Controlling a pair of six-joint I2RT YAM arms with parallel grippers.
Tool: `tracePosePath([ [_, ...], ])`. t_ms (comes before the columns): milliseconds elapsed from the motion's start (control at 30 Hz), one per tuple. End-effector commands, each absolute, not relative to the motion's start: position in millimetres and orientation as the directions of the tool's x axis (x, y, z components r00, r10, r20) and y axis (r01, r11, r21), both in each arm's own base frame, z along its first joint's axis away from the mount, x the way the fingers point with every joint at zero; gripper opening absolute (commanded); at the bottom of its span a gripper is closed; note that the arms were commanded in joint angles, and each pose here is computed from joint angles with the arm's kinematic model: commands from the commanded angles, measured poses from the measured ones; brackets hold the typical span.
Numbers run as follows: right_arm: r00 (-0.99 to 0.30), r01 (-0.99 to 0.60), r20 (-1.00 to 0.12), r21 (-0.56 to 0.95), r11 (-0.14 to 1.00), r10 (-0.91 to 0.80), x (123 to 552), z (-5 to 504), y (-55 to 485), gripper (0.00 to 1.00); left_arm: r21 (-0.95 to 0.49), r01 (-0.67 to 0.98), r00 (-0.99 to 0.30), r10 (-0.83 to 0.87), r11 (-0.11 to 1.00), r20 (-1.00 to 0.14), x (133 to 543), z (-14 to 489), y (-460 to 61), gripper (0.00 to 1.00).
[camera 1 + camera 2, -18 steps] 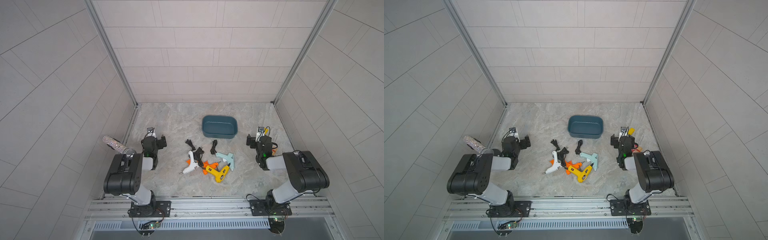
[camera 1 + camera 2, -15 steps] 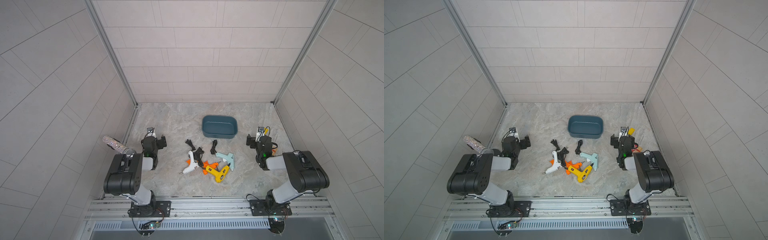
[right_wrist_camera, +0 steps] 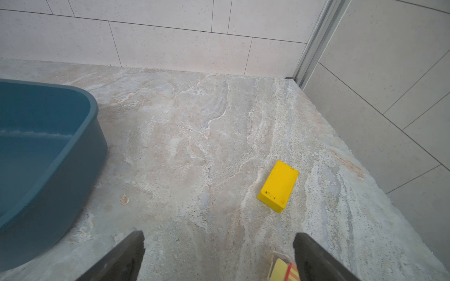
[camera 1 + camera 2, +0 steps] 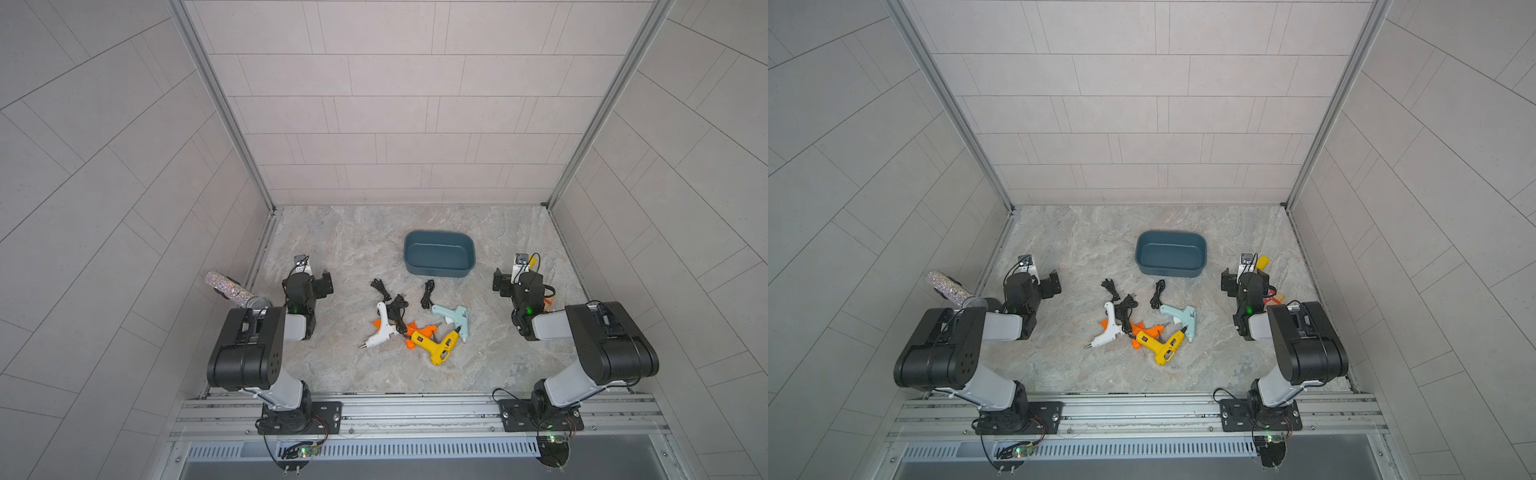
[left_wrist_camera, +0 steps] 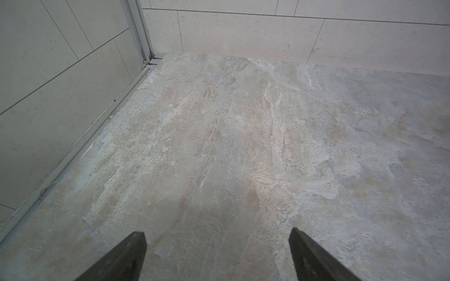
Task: Put the hot melt glue gun into the storage box
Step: Pick up the hot melt adhesive gun from the center of the board.
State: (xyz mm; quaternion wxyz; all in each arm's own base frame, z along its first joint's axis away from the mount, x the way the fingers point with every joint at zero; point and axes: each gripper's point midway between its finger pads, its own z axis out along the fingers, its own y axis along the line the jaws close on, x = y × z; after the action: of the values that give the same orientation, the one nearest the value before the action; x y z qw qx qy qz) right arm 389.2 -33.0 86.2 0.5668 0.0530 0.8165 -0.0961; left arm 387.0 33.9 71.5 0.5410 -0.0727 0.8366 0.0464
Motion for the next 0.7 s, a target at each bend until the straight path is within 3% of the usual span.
tracePosePath([
  [0, -0.338, 0.206, -0.941, -0.083, 0.975, -0.009, 392.4, 91.0, -34.5, 1.00, -0.001, -0.172, -0.373, -0.066, 0.985, -0.925, 393.6, 85.0, 33.2, 1.00],
  [667, -0.343, 0.206, -0.939, -0.083, 0.975, -0.008, 392.6, 90.2, -34.7, 1.00, 0.001, -0.173, -0.376, -0.065, 0.985, -0.924, 393.6, 84.6, 32.9, 1.00],
])
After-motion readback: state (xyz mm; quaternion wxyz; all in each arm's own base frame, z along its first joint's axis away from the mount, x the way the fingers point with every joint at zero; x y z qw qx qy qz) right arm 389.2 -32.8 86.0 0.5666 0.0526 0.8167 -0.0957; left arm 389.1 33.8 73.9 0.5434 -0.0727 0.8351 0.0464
